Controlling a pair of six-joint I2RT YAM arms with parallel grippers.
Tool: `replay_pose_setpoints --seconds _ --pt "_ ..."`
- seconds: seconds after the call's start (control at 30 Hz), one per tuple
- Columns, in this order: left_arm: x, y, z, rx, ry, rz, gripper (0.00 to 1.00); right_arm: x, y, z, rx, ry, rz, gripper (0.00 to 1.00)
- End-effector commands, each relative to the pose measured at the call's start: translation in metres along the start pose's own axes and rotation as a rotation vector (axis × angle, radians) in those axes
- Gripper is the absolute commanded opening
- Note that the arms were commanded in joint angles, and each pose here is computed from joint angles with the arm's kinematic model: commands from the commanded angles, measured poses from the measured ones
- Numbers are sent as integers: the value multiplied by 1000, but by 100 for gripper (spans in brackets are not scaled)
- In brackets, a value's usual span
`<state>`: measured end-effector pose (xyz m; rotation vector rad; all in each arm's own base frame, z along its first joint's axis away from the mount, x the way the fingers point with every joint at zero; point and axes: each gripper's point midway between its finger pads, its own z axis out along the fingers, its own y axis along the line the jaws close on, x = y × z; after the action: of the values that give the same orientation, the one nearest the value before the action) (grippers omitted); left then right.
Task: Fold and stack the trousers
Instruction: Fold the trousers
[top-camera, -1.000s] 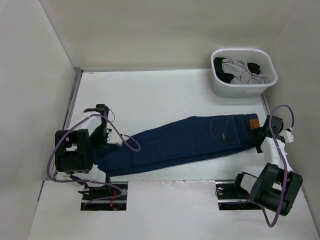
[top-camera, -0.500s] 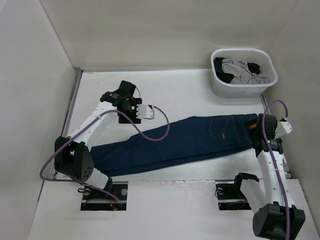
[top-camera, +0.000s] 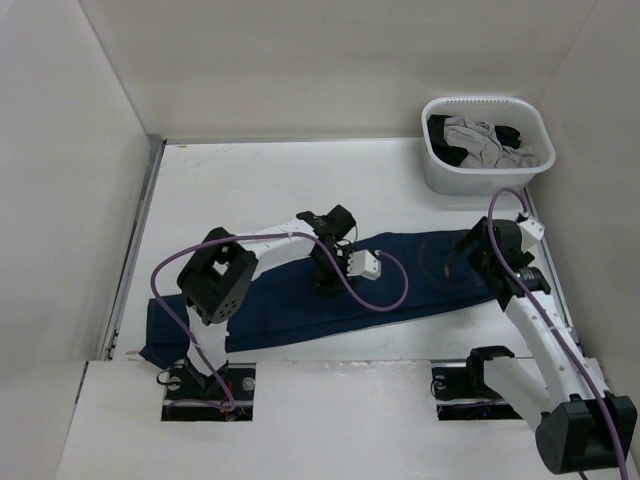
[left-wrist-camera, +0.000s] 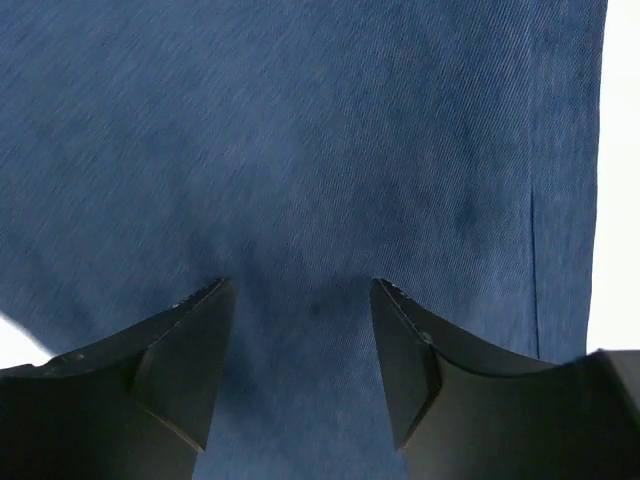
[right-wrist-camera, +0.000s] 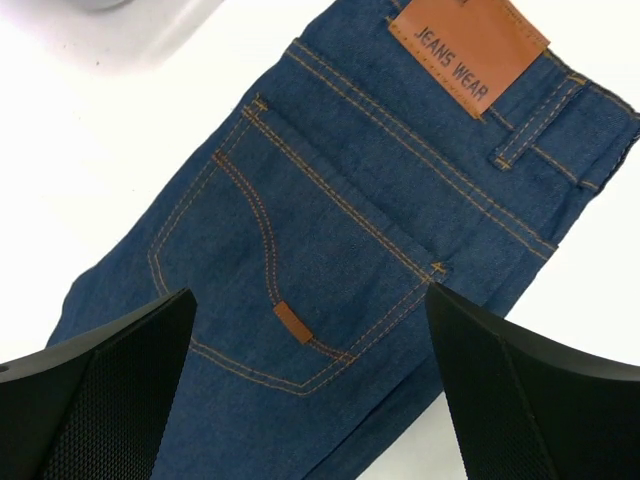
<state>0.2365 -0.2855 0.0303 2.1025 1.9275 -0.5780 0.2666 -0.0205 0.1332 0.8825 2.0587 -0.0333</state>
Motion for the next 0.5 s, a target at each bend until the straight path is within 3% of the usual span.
replay_pose_setpoints --seconds 0.0,0.17,0.33,0.47 --pt "-1 4 16 -27 -11 -22 54 -7 7 -5 -37 -25 37 100" --pt "32 89 18 -258 94 -24 53 13 -24 0 37 0 152 100" --pt "15 163 -7 -377 50 -51 55 25 -43 15 118 34 179 100" --pt "10 196 -21 -406 47 -74 56 16 -46 30 157 35 181 100"
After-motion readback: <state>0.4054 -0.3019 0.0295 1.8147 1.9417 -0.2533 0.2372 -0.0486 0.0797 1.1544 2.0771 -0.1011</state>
